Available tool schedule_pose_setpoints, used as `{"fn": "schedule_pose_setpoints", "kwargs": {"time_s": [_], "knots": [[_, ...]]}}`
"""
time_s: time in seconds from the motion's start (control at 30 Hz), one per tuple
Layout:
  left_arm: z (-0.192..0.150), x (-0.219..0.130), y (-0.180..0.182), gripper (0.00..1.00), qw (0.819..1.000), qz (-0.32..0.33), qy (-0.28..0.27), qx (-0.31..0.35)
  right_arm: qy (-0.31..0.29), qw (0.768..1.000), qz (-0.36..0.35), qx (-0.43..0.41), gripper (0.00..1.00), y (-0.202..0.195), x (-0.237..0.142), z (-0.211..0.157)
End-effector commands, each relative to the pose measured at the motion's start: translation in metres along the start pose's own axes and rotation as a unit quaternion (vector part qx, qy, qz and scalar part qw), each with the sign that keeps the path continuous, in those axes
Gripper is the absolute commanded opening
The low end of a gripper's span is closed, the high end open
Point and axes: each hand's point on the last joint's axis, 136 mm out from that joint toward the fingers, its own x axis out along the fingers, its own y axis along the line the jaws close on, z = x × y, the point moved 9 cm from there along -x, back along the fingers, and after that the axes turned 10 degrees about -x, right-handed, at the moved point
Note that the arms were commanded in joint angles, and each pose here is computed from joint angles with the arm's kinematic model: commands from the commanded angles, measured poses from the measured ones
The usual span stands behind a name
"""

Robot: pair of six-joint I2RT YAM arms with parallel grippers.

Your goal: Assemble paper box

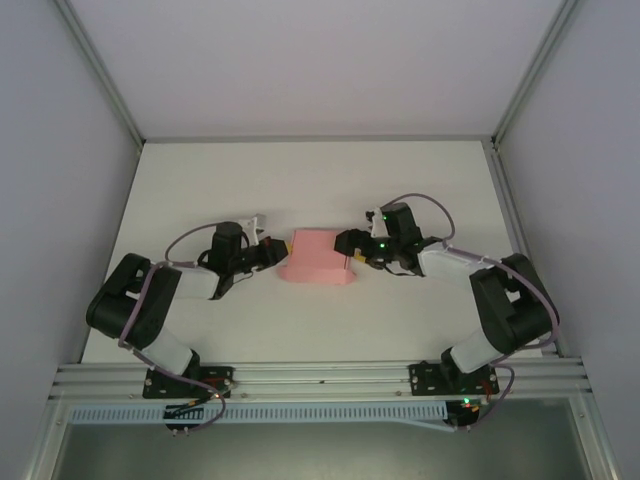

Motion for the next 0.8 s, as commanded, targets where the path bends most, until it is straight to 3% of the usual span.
{"fn": "schedule_pose_setpoints", "kwargs": {"time_s": [0.0,0.13,0.2,0.27,0.33,0.4,0.43,0.5,0.63,0.77], "knots": [[0.002,0.001,-0.004,0.0,1.0,-0.02,0.004,0.004,-0.014,0.996,0.087,-0.006,0.74,0.018,-0.003,0.009],[0.005,0.002,-0.006,0.0,1.0,-0.019,0.001,0.013,-0.032,0.995,0.089,-0.007,0.48,0.026,-0.012,0.012],[0.006,0.0,-0.011,0.01,0.999,-0.026,-0.003,0.026,-0.035,0.996,0.081,-0.008,0.41,0.028,-0.016,0.012],[0.011,-0.003,-0.02,0.15,0.998,-0.031,-0.012,0.055,-0.033,0.997,0.065,-0.003,0.38,0.028,-0.019,0.012],[0.016,-0.009,-0.033,0.41,0.995,-0.026,-0.027,0.096,-0.028,0.998,0.045,0.016,0.37,0.026,-0.021,0.012],[0.019,-0.018,-0.048,0.59,0.988,-0.005,-0.049,0.147,-0.018,0.999,0.035,0.032,0.37,0.025,-0.021,0.013],[0.019,-0.023,-0.058,0.77,0.981,0.009,-0.06,0.185,-0.013,0.999,0.038,0.033,0.38,0.026,-0.021,0.014],[0.015,-0.031,-0.079,1.0,0.959,0.044,-0.083,0.266,-0.011,0.998,0.037,0.043,0.36,0.028,-0.021,0.017],[-0.008,-0.038,-0.11,1.0,0.896,0.09,-0.084,0.426,-0.006,0.996,0.04,0.085,0.35,0.028,-0.024,0.027],[-0.031,-0.036,-0.128,1.0,0.844,0.094,-0.051,0.525,0.01,0.986,0.062,0.153,0.35,0.024,-0.029,0.04]]}}
